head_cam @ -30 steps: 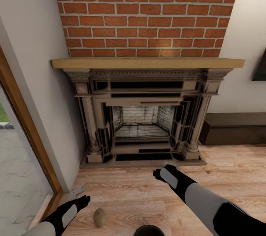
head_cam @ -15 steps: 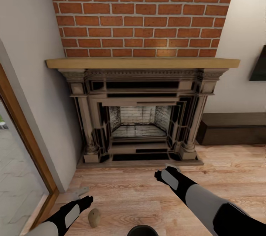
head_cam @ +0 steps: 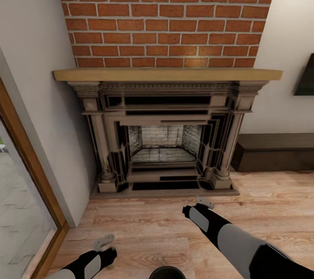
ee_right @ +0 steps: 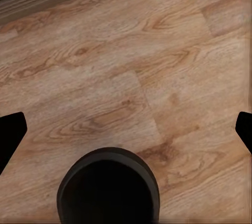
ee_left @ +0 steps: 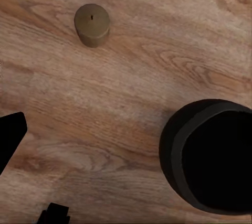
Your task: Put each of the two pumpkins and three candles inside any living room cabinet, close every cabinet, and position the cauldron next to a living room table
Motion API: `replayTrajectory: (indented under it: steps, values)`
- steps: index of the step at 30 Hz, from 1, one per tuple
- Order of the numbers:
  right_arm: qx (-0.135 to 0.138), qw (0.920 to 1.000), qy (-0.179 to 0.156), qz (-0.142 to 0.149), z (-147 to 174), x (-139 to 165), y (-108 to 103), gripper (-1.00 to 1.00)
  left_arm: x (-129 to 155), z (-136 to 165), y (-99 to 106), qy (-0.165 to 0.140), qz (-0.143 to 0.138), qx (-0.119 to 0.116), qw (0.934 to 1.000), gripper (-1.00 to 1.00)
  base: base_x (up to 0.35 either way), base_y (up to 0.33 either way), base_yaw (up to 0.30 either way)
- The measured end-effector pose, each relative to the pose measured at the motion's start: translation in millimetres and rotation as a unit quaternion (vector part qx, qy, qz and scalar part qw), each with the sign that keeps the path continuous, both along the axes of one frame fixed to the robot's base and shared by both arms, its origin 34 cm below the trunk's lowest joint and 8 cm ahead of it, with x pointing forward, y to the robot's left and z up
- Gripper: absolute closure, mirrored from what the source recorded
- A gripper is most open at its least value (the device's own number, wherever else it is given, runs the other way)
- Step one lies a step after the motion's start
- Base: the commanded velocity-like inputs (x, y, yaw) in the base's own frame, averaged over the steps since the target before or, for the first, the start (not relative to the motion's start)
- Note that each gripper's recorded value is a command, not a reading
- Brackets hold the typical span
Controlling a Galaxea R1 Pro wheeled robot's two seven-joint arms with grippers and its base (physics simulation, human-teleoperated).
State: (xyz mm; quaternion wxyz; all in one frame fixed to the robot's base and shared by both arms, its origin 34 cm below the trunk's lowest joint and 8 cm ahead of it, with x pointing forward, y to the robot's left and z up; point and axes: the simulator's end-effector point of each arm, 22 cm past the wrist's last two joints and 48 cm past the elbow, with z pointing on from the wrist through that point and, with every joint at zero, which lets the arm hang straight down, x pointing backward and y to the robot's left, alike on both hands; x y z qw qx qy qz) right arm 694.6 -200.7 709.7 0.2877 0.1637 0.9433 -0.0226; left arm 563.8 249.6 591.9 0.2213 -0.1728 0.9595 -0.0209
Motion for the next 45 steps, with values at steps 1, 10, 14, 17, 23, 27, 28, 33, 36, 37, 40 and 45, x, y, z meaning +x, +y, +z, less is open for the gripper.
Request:
replayTrajectory:
  steps: [1,10,14,17,23,27,28,33,36,37,40,45]
  values:
    - [-0.004,1.0,0.006,0.006,-2,-3,1,-1.0,-4,-2,-2,0.009,-0.003,-0.002,1.0,-1.0,0.0,0.0,0.0]
    - [-0.018,0.9964,0.066,0.05,-21,-30,10,-1.0,-33,-13,-11,0.081,-0.026,-0.019,0.9962,-1.0,0.0,0.0,0.0]
    - [-0.034,0.9935,0.102,0.038,-48,-63,-8,-1.0,-34,-13,-15,0.083,-0.029,-0.021,0.9959,-1.0,-0.025,-0.107,0.0]
    - [-0.039,0.9946,0.093,0.027,-53,-66,-16,-1.0,-34,-13,-16,0.083,-0.03,-0.021,0.9959,-1.0,-0.021,-0.118,0.0]
    - [-0.043,0.9948,0.074,0.055,-62,-70,-9,-1.0,-33,-12,-16,0.08,-0.029,-0.022,0.9961,-1.0,-0.003,-0.035,0.0]
    - [-0.028,0.9963,0.05,0.065,-61,-65,-1,-1.0,-32,-12,-18,0.079,-0.03,-0.022,0.9962,-1.0,-0.002,-0.165,0.0]
    - [-0.026,0.9964,0.047,0.066,-61,-63,1,-1.0,-32,-12,-18,0.079,-0.03,-0.022,0.9962,-1.0,-0.044,-0.085,0.0]
    - [-0.022,0.9966,0.039,0.07,-59,-60,5,-1.0,-32,-12,-18,0.079,-0.03,-0.022,0.9962,-1.0,-0.178,-0.099,0.0]
    - [-0.02,0.9966,0.037,0.071,-59,-59,6,-1.0,-31,-12,-17,0.078,-0.03,-0.021,0.9963,-1.0,-0.069,-0.115,0.0]
    - [-0.02,0.9966,0.037,0.071,-58,-59,6,-1.0,-31,-12,-17,0.078,-0.03,-0.021,0.9963,-1.0,-0.023,-0.047,0.0]
    - [-0.02,0.9966,0.037,0.071,-58,-59,7,-1.0,-31,-12,-17,0.077,-0.03,-0.021,0.9963,-1.0,-0.01,-0.133,0.002]
    - [-0.02,0.9966,0.036,0.071,-58,-59,7,-1.0,-31,-12,-17,0.077,-0.031,-0.021,0.9963,-1.0,-0.002,-0.251,0.103]
